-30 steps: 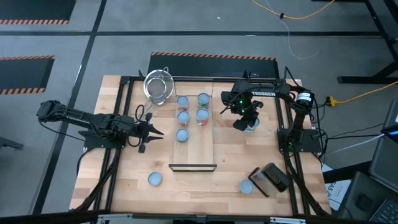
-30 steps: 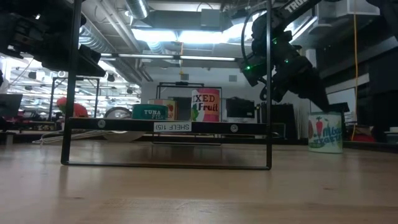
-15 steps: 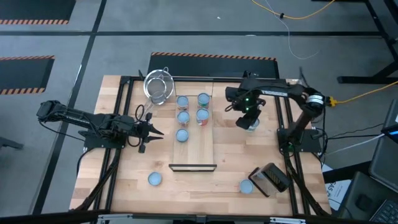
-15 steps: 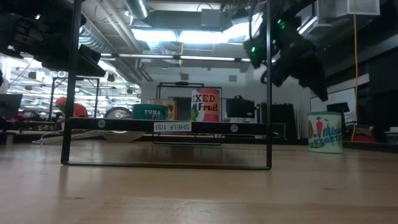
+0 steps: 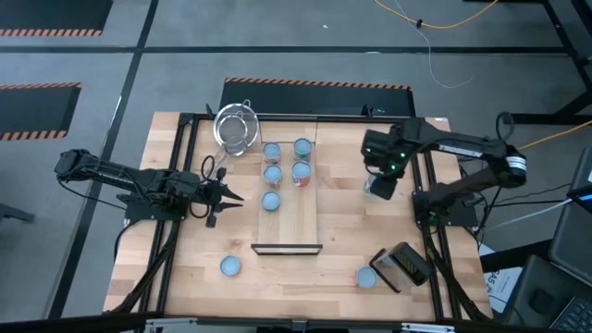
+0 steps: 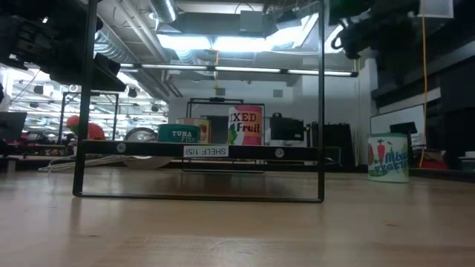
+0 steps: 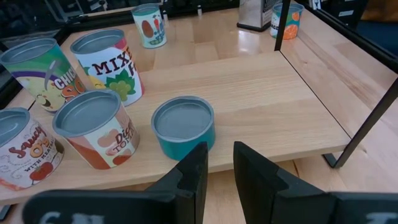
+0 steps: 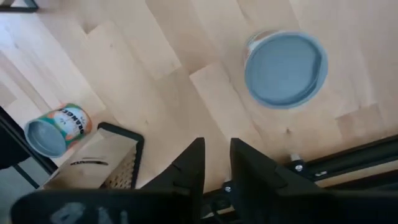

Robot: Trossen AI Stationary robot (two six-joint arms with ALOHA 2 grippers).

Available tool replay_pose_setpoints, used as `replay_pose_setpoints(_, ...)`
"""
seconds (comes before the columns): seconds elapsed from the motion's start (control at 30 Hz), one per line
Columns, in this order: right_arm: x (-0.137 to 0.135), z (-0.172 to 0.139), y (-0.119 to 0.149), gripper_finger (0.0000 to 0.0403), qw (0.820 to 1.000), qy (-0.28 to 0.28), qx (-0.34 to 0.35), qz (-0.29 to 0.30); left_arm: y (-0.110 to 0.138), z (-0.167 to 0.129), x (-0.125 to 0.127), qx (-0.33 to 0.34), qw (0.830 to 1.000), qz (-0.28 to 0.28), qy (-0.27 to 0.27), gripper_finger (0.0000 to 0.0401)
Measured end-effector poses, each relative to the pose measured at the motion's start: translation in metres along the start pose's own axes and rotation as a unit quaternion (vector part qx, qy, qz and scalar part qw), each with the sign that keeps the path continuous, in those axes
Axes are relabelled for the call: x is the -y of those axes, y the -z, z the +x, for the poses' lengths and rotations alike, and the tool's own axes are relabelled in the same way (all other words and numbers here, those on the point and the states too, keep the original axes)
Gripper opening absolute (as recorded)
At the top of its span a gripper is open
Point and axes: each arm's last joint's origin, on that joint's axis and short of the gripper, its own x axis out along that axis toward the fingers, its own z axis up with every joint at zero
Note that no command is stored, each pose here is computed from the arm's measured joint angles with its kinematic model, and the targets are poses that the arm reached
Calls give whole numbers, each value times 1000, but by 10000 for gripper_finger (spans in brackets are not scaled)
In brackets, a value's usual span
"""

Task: Pick and place cans onto a shelf
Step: Put the canned mixed vegetables on the shelf

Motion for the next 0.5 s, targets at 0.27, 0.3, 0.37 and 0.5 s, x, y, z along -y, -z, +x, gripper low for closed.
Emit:
replay_pose_setpoints(0.27, -2, 6, 18, 81, 1000, -1, 0, 29, 0, 0, 0, 0, 1000, 0, 0, 70)
replay_pose_setpoints(0.3, -2, 8, 18, 81, 1000, 0, -2, 29, 0, 0, 0, 0, 1000, 0, 0, 70)
replay_pose_setpoints(0.37, -1, 14, 18, 81, 1000, 2, -7, 30, 0, 0, 0, 0, 1000, 0, 0, 70)
replay_pose_setpoints(0.5, 0, 29, 13, 81, 1000, -5, 12, 23, 0, 0, 0, 0, 1000, 0, 0, 70)
